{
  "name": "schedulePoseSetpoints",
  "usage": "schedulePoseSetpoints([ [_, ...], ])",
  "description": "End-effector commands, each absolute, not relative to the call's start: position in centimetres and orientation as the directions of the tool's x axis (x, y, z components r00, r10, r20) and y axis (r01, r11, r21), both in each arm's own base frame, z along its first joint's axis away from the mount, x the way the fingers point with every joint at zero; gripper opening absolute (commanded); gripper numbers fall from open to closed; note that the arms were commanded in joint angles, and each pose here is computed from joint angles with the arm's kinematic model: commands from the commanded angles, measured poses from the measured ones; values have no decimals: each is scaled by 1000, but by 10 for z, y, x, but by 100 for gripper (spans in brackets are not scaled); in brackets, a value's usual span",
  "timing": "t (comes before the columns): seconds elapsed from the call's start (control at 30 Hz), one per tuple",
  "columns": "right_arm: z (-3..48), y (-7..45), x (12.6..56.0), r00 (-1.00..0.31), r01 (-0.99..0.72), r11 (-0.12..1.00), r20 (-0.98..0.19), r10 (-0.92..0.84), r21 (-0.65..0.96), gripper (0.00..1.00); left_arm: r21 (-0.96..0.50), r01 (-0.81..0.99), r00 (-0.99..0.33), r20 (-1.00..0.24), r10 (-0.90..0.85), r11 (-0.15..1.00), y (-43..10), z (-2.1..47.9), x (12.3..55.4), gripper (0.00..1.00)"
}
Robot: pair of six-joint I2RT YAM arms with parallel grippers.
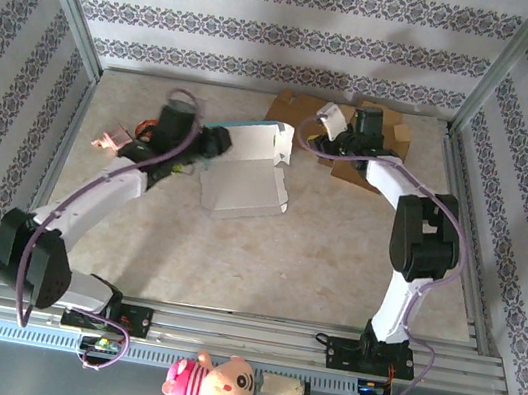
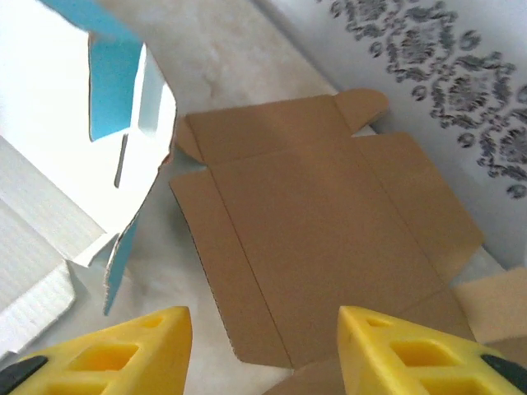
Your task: Fold the paper box
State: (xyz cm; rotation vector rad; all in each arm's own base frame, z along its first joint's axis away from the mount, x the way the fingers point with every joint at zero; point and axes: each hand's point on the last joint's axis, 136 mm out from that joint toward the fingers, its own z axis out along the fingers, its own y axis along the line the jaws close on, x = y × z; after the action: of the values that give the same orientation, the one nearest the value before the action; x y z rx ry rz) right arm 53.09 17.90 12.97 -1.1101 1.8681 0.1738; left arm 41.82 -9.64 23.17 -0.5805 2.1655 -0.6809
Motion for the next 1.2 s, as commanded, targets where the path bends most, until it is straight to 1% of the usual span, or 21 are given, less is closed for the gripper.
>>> schedulePoseSetpoints([
  [0.0,112,177,539,-50,-784,429,-644,-764,-448,48,-637,-351,-638,-374,-673,687,-66,189,420,54],
  [0.1,102,186,537,-6,-824,361,-631,-775,-436,48,-704,-331,-627,-333,-704,628,-58,190,443,69],
  [0.17,97,191,538,7,-837,343,-635,-772,-426,48,-744,-271,-637,-337,-693,611,-63,195,461,79],
  [0.23,95,195,538,9,-847,334,-639,-769,-414,48,-762,-243,-651,-331,-683,600,-69,196,475,85],
  [0.33,93,202,536,21,-860,319,-652,-758,-398,48,-772,-242,-661,-313,-682,588,-72,189,490,86],
  [0.4,96,208,530,39,-877,302,-681,-731,-374,48,-777,-239,-658,-311,-686,582,-72,185,498,86],
  [0.5,102,214,523,21,-903,304,-738,-674,-303,49,-791,-227,-668,-298,-682,568,-76,176,510,84],
  [0.57,107,217,522,4,-915,310,-773,-635,-259,49,-793,-233,-686,-277,-673,563,-80,166,515,80],
  [0.73,109,227,515,-1,-934,287,-804,-595,-212,49,-798,-231,-716,-248,-653,557,-88,153,520,70],
  [0.9,104,229,516,-10,-938,281,-796,-605,-202,48,-799,-226,-737,-233,-635,557,-98,147,518,61],
  [1.07,101,234,514,-1,-943,265,-793,-609,-202,47,-788,-228,-755,-228,-615,572,-103,139,514,49],
  [1.17,104,234,506,34,-952,224,-798,-602,-209,48,-778,-228,-764,-231,-603,586,-103,137,512,47],
])
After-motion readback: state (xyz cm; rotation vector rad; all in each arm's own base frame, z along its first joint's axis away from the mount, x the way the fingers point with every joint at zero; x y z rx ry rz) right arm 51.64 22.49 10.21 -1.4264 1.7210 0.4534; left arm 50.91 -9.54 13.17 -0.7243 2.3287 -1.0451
